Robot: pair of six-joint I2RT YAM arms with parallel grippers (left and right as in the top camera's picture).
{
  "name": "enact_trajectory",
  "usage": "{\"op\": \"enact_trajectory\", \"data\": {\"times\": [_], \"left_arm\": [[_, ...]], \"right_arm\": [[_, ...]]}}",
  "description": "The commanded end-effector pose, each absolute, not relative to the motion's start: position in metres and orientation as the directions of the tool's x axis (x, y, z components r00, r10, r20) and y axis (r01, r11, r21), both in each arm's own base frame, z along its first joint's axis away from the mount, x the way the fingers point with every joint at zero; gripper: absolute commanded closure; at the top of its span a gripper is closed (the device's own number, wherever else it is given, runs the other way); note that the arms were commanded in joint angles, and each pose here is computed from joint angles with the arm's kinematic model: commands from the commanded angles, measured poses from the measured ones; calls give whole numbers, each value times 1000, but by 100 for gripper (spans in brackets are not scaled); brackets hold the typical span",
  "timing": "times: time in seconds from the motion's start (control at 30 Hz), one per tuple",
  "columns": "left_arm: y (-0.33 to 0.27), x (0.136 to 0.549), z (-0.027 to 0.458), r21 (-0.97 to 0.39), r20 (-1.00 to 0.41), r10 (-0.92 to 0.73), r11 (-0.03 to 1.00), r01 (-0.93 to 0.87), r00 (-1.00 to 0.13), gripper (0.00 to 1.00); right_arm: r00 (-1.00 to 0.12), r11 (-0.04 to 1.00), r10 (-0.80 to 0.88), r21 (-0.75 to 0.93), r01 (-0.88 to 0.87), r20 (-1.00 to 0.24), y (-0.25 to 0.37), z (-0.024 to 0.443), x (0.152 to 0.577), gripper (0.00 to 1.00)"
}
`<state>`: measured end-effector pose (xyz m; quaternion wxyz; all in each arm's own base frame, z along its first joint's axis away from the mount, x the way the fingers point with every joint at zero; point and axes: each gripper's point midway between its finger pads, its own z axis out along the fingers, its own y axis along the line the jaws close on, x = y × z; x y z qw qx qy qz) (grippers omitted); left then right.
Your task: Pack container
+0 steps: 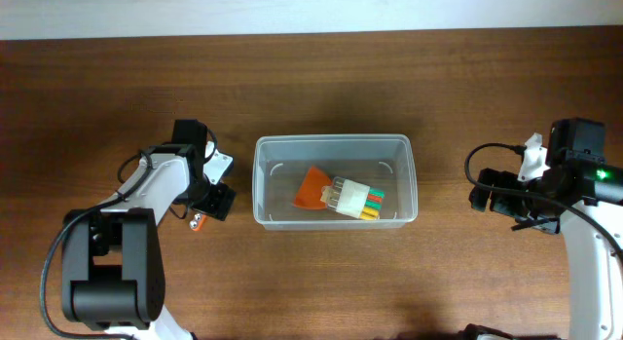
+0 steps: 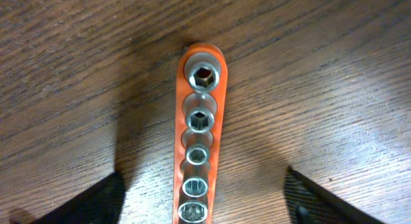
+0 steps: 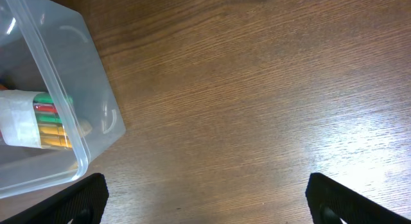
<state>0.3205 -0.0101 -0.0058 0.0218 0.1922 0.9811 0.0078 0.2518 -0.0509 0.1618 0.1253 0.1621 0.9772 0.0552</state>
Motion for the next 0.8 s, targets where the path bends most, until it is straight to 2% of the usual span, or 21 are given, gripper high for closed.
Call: {"op": "enact_trajectory", "data": {"times": [0.0,0.17,0.27,0.4,0.6,0.77], "left_arm": [[-2,288,-35,10,88,369,928,372,-925,31],[0,288,-35,19,91,369,928,372,-925,56],[0,288,-35,19,92,369,928,372,-925,64],[0,288,-35,19,91,370,928,373,-925,82],[0,288,-34,19,90,369,928,372,-925,97],[-1,299,-25,28,71,325,945,327,-943,98]], "right_arm": [[-918,945,320,146,293,-235,-50,163,253,1],[-918,945,321,146,293,-233,-49,163,252,2],[-918,945,321,146,293,-233,-49,163,252,1],[-918,945,321,146,293,-232,-49,162,252,1],[-918,945,321,147,294,-231,-49,162,252,1],[-919,945,321,147,293,-231,-49,162,252,1]]}}
